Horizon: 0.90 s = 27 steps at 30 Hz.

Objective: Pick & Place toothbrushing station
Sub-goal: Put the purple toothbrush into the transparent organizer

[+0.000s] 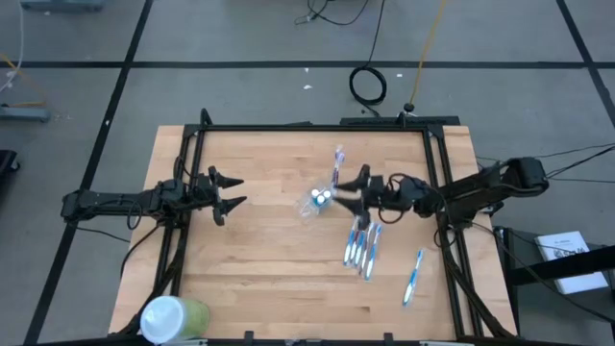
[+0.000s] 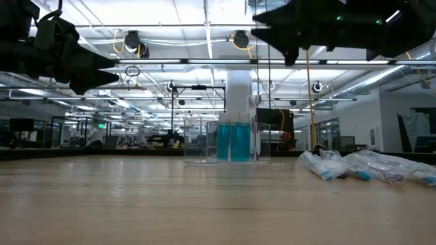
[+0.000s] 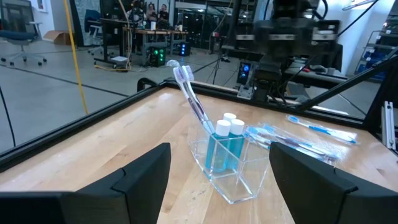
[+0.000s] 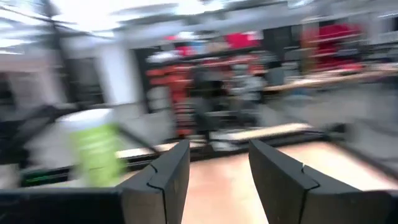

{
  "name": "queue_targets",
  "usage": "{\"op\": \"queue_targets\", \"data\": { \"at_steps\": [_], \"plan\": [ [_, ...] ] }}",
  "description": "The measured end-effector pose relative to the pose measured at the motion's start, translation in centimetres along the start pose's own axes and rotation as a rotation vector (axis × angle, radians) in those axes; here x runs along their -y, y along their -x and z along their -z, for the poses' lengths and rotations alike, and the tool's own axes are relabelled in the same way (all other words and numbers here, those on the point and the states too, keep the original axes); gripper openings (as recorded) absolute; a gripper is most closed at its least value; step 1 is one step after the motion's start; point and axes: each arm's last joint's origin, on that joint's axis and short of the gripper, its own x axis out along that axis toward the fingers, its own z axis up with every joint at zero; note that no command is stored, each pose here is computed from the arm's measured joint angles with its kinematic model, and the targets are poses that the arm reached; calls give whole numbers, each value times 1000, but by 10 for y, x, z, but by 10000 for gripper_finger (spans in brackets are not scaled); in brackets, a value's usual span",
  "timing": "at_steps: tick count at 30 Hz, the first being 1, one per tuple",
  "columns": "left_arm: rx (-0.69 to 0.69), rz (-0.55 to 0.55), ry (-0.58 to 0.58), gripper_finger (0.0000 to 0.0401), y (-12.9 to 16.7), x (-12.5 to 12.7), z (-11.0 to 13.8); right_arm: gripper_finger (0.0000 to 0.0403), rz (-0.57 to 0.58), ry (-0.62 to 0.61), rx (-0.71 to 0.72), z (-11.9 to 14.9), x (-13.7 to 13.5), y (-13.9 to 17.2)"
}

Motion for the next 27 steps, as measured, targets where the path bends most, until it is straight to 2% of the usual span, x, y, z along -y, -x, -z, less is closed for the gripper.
{"op": "queue_targets", "data": {
  "at_steps": [5, 8, 12, 15, 21, 27],
  "plan": [
    [0, 0, 0, 283, 0, 0, 0, 160, -295, -81, -40, 2, -28, 4],
    [0, 0, 0, 283, 0, 0, 0, 160, -357, -127, -60, 5, -46, 8],
    [0, 0, 0, 283, 0, 0, 0, 163, -242, -152, -99, 11, -64, 12],
    [0, 0, 0, 283, 0, 0, 0, 179, -143, -198, -189, 12, -74, 11],
    [0, 0, 0, 283, 0, 0, 0, 209, 0, -410, -545, 11, -91, 5],
    [-1, 0, 0, 283, 0, 0, 0, 201, 207, -613, -834, 14, -93, 13]
  ]
}}
